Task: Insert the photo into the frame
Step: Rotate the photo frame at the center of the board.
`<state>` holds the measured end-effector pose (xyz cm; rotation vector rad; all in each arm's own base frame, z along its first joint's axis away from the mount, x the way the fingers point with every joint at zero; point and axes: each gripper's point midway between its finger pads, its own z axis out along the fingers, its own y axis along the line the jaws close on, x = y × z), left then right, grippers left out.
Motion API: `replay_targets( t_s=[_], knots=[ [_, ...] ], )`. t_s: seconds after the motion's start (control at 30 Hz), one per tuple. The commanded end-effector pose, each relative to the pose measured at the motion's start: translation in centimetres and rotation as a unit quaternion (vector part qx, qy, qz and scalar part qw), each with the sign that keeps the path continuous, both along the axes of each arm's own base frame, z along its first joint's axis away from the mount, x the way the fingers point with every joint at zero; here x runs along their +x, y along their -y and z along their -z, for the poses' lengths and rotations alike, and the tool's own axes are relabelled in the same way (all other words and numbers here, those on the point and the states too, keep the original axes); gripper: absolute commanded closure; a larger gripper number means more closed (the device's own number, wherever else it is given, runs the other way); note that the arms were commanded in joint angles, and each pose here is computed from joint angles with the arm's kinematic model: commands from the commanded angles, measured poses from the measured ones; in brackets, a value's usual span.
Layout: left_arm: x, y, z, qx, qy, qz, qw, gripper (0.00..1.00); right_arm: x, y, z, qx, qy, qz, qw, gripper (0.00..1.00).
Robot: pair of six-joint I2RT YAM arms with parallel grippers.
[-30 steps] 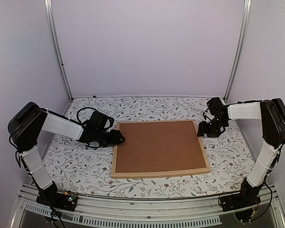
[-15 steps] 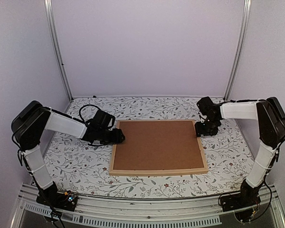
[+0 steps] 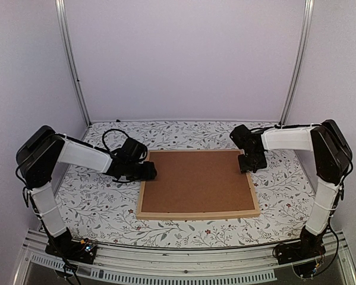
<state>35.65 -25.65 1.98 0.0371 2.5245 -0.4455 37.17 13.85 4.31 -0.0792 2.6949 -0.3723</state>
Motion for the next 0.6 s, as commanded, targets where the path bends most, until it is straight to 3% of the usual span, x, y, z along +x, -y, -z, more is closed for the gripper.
replay_targets(
  t_s=[0.0,0.2,0.57],
  knots=[
    [-4.5,5.6,1.4,-0.020,-0.038,0.112,0.993,0.35,-5.1,-8.7,6.3,0.099,-0.107,-0.077,0.986,0.39],
    [-4.6,4.6,1.3,0.003,-0.035,0.102,0.994,0.35,-5.2,-8.6,5.6,0.086,-0.102,-0.085,0.987,0.36],
    [-2.8,3.2,-2.8,0.022,0.027,0.082,0.996,0.33,-2.3,-7.3,-2.2,0.168,-0.033,-0.087,0.981,0.27]
  ],
)
